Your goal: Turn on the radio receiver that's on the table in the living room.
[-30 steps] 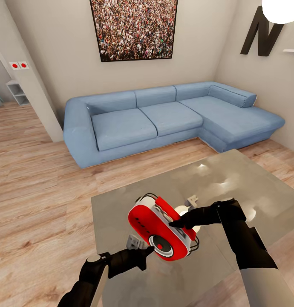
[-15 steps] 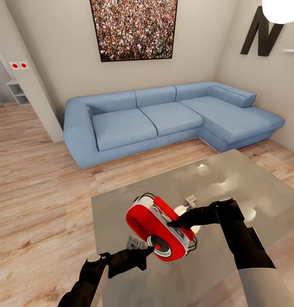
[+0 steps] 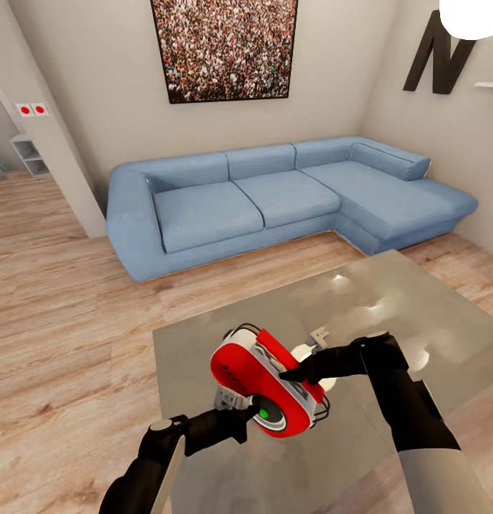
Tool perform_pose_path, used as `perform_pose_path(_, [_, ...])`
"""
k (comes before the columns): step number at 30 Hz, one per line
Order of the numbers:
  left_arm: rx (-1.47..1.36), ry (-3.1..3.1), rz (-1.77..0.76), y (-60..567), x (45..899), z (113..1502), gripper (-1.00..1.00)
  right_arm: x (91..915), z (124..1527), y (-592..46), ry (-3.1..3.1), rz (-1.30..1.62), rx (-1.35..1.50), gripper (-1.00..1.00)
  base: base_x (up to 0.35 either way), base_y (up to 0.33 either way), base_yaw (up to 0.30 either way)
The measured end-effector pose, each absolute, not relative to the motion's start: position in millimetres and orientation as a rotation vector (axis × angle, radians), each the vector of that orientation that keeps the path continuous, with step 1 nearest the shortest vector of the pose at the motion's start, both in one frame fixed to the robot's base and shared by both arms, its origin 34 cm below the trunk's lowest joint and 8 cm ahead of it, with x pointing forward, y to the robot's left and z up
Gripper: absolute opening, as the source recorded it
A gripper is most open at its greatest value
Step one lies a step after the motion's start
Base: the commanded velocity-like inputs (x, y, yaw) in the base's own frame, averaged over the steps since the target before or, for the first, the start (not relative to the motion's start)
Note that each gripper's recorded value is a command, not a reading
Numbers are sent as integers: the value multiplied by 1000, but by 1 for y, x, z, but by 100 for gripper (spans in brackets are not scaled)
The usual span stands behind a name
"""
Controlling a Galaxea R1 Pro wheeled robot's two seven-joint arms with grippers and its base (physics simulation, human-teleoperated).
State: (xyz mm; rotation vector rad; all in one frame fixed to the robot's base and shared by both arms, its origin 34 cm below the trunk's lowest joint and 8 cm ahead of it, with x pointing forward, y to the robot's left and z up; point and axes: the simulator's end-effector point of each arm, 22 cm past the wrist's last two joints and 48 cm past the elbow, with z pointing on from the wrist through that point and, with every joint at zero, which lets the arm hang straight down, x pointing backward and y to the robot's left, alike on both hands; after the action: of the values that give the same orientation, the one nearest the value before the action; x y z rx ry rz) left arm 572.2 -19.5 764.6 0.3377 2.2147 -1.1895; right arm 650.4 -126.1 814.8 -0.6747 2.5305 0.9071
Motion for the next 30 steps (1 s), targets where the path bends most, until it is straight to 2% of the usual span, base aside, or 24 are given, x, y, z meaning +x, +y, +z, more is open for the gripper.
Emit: perform_pose_path(30, [321,2198,-1213,-22,574,770,-100,652,813,-131,2539,891,-662,-100,0,0,0])
